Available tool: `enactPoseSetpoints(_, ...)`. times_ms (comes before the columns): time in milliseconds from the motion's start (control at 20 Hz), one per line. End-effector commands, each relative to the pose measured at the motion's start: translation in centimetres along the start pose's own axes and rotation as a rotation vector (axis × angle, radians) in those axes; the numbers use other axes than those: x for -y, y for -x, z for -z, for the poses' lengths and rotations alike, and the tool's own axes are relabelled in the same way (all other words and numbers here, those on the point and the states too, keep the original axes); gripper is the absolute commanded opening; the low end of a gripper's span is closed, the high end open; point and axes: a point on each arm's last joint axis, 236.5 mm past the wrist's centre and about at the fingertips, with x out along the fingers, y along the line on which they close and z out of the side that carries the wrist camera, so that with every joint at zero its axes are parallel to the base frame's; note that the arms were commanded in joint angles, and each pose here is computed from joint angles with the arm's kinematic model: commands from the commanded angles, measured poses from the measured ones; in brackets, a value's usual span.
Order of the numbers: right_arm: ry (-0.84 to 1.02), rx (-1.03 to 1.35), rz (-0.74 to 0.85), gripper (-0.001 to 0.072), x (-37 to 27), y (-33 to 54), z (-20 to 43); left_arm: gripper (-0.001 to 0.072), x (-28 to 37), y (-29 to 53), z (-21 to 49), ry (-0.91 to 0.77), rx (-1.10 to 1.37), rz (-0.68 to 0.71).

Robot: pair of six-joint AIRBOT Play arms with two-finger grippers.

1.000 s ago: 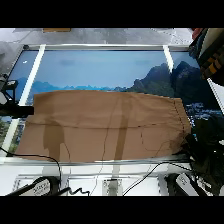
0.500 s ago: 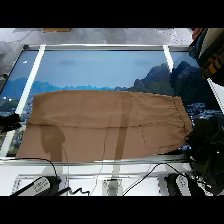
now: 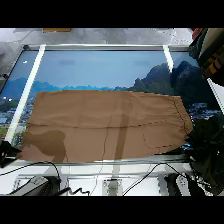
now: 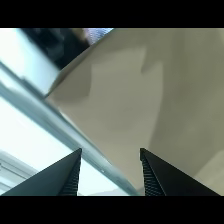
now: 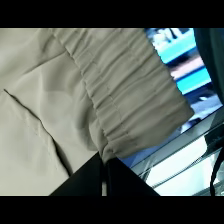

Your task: Fold the clothes and pants, and hang the long-sleeved shirts on hangers.

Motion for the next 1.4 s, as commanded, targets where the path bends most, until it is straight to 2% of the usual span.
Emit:
enactPoseSetpoints(0, -0.001, -0.001, -0.003, 0.0027, -0.1, 0.0, 0.0, 0.0446, -2.0, -2.8, 1.4, 0.080, 0.012, 0.021)
enactPoseSetpoints(50, -0.001, -0.001, -0.003, 0.0027, -0.1, 0.0, 0.0, 0.0518, -2.2, -3.0, 1.1, 0.082, 0.028, 0.015)
enactPoseSetpoints(100, -0.001, -0.001, -0.003, 0.0027, -0.1, 0.0, 0.0, 0.0620, -2.4, -3.1, 0.6, 0.085, 0.048, 0.007)
enactPoseSetpoints(150, -0.001, -0.001, -0.003, 0.0027, -0.1, 0.0, 0.0, 0.0644, -2.6, -3.1, 0.2, 0.085, 0.069, -0.001)
enactPoseSetpoints(350, 0.000, -0.001, -0.002, 0.0027, -0.1, 0.0, 0.0, 0.0636, -3.0, -2.8, -2.3, 0.091, 0.175, -0.016)
enactPoseSetpoints(400, 0.001, -0.001, 0.000, 0.0027, 0.0, 0.0, 0.0, 0.0610, -2.6, -2.7, -2.6, 0.079, 0.187, 0.000)
enactPoseSetpoints(500, 0.000, 0.001, 0.000, 0.0027, 0.0, 0.0, 0.0, 0.0483, -1.3, -2.6, -3.3, 0.063, 0.215, 0.055)
enactPoseSetpoints(550, 0.000, 0.001, 0.000, 0.0027, 0.0, 0.0, 0.0, 0.0461, -0.8, -2.5, -3.7, 0.061, 0.232, 0.072)
enactPoseSetpoints(900, 0.001, 0.001, 0.002, 0.0027, 0.0, 0.0, 0.0, 0.0463, 3.1, -2.4, -3.5, -0.032, 0.191, 0.116)
enactPoseSetpoints(1100, 0.005, 0.000, 0.009, 0.0027, 0.2, 0.0, 0.0, 0.0463, 4.2, -0.2, -3.9, -0.022, 0.187, 0.137)
enactPoseSetpoints(1200, 0.006, 0.001, 0.010, 0.0027, 0.2, 0.0, 0.0, 0.0463, 3.9, -0.1, -3.8, -0.030, 0.189, 0.124)
enactPoseSetpoints(1350, 0.006, 0.001, 0.010, 0.0027, 0.2, 0.0, 0.0, 0.0463, 1.8, -0.5, -3.0, -0.044, 0.154, 0.032)
